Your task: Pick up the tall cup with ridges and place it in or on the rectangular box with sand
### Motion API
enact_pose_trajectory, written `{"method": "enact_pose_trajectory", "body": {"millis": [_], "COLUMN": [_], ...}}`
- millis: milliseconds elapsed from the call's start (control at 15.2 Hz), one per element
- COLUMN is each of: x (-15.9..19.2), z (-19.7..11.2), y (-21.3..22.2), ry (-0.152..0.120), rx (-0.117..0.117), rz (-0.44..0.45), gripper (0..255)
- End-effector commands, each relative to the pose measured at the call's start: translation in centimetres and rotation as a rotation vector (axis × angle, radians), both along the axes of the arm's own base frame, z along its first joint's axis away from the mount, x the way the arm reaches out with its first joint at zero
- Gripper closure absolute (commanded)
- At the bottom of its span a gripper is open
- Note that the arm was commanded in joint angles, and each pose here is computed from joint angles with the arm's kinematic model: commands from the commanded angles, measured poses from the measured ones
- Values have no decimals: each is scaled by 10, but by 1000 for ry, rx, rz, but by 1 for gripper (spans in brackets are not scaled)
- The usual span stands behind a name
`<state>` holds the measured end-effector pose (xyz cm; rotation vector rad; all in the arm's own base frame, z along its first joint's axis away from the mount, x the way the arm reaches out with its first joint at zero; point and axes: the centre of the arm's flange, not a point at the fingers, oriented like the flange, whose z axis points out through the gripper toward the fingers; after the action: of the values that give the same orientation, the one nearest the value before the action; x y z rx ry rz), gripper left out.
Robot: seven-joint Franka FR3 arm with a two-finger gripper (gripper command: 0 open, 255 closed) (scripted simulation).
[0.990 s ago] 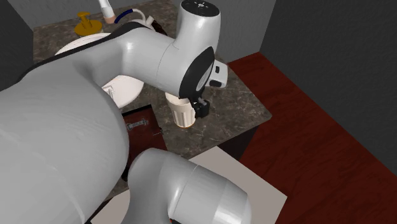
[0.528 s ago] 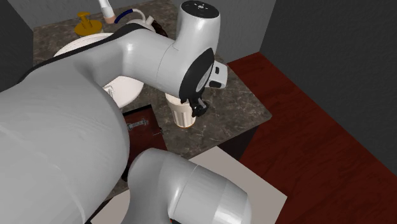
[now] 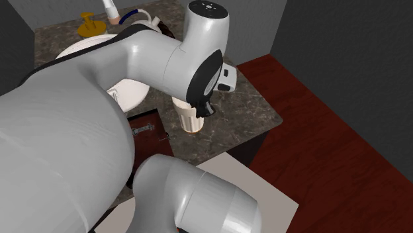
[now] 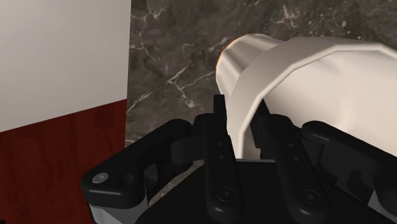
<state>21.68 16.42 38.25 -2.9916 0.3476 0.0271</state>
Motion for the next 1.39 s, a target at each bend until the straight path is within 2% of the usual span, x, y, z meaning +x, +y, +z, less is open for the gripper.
{"method": "enact_pose_trajectory", "body": {"millis": [0, 1320], "x": [0, 0], "z": [-1, 105], "y": [0, 0], "ry": [2, 2], "rx": [-1, -1], "rz": [0, 0], "gripper": [255, 255]}}
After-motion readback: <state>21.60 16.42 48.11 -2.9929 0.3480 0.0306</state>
